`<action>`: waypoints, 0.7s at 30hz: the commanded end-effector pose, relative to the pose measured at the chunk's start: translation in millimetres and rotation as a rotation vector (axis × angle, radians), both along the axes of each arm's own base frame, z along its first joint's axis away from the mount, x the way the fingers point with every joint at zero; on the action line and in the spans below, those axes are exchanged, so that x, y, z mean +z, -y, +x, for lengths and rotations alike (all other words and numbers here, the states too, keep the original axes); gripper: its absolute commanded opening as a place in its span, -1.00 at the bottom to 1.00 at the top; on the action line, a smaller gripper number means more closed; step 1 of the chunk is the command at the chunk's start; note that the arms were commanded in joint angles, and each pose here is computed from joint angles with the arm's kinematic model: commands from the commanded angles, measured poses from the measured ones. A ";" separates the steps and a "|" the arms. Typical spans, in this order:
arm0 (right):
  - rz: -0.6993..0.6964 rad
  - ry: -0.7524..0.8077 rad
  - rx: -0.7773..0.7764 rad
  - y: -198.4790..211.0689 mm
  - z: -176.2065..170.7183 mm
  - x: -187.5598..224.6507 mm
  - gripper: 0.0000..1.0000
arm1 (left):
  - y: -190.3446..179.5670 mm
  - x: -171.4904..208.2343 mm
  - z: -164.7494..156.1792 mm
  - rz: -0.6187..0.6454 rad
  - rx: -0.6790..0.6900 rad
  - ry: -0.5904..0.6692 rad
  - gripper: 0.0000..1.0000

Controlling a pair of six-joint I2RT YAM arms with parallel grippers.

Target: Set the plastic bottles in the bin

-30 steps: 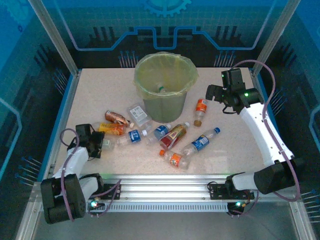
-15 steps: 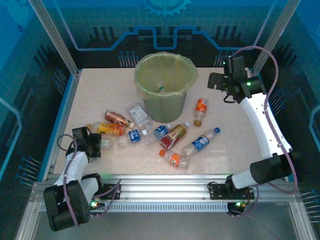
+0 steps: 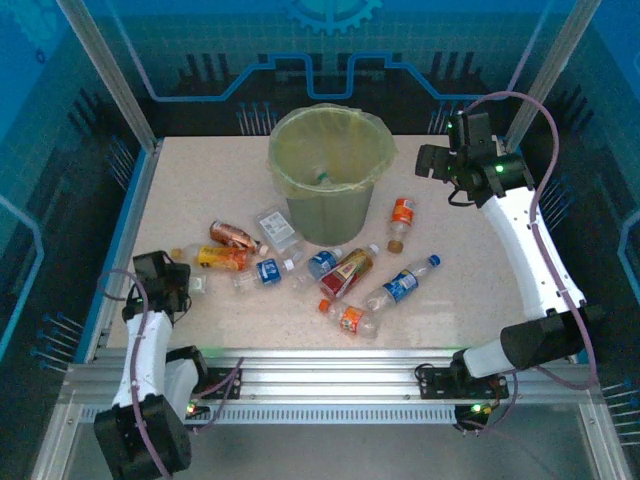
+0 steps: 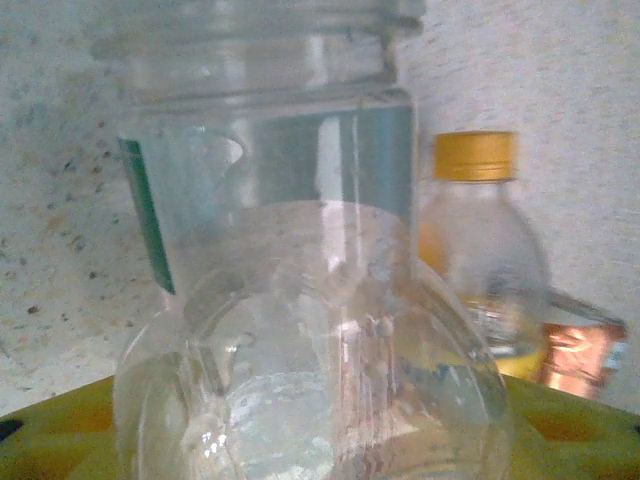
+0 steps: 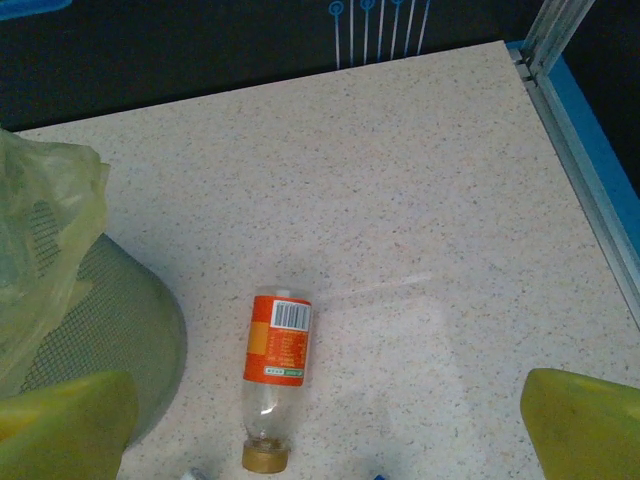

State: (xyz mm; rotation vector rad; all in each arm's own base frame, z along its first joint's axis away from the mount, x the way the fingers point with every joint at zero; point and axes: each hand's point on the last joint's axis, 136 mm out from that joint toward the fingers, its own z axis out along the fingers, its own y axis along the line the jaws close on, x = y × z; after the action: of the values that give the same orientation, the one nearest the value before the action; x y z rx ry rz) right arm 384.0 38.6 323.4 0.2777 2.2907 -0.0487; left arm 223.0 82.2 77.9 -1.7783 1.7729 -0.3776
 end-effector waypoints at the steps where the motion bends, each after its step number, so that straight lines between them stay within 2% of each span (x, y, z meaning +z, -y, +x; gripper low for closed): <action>1: 0.029 0.036 0.001 0.0 1.0 12.9 0.99 | -8.6 27.3 -4.3 0.087 -0.022 -0.001 -0.29; 7: 0.030 0.029 0.000 -0.7 2.9 9.7 0.99 | -13.3 79.2 4.0 0.190 -0.073 0.085 -0.32; 14: 0.039 0.024 0.001 -2.5 5.0 6.6 0.99 | -8.3 156.7 28.3 0.279 -0.166 0.282 -0.43; 21: 0.049 0.001 0.004 -5.1 7.5 -2.7 0.99 | 8.2 226.6 52.2 0.293 -0.262 0.499 -0.47</action>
State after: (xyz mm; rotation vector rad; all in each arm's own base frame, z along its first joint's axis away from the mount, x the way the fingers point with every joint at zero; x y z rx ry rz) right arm 386.8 44.1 319.9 0.2770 2.3014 -0.0125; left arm 263.0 84.7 266.1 -1.2659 1.6334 -0.4864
